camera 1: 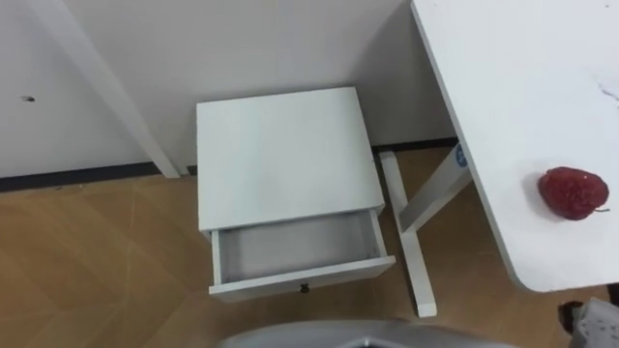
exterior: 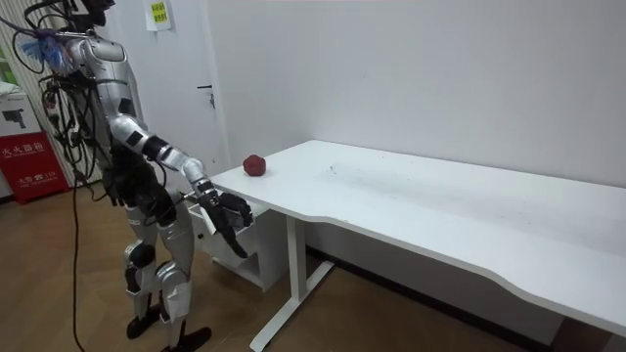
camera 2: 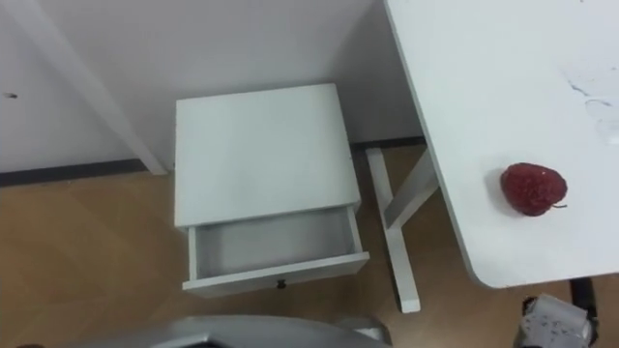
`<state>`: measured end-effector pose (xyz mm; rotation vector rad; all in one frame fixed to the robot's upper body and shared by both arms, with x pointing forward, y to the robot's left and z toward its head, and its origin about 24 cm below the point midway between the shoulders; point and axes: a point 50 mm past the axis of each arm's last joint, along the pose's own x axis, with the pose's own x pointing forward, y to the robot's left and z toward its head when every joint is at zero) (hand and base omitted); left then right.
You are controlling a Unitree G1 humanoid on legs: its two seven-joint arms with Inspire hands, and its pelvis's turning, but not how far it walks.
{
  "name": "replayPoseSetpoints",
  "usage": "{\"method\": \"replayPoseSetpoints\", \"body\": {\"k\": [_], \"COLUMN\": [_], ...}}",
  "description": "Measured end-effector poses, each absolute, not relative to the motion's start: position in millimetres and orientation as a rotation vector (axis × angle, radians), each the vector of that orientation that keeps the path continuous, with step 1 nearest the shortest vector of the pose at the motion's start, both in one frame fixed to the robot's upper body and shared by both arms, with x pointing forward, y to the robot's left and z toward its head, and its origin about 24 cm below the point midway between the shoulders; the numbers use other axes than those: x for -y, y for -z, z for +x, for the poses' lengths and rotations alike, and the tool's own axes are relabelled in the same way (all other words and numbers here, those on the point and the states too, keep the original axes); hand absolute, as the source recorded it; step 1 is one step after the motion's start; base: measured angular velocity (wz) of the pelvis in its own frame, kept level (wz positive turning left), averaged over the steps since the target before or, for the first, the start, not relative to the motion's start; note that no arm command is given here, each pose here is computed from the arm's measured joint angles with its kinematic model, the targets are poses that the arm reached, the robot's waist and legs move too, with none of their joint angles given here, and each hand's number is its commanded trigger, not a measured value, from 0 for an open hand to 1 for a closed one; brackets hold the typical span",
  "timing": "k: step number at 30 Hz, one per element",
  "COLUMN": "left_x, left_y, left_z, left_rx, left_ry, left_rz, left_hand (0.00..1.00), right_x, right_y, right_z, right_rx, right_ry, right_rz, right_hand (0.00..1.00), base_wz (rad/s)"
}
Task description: Put apple and close drawer
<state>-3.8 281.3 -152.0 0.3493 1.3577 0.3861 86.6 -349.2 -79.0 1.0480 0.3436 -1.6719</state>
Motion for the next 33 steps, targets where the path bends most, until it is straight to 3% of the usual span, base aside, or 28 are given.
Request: {"method": "replayPoseSetpoints", "body": {"k": [6,10,22,33], "left_x": [-280,-274,-269,-263], "left_y": [152,155,155,159], "left_z": [-1,1,3,-3], "left_rx": [-1.343,-1.344,-1.328,-1.355], "left_ry": [-0.382,-0.335,-0.285,-0.228], "left_rz": [0.347,0.381,0.406,0.417], "left_hand": [0.0,0.0,0.0,0.0], "right_x": [368,360,335,308], "right_y": [5,-31,-64,-58], "right_z": [118,139,163,181], "right_rx": [-0.027,0.103,0.25,0.223], "right_ry": [1.64,1.537,1.352,1.053], "right_rz": [0.732,0.401,-0.027,-0.228], "right_hand": [0.0,0.0,0.0,0.0], "base_wz": [-0.02,0.05,0.03,0.0]}}
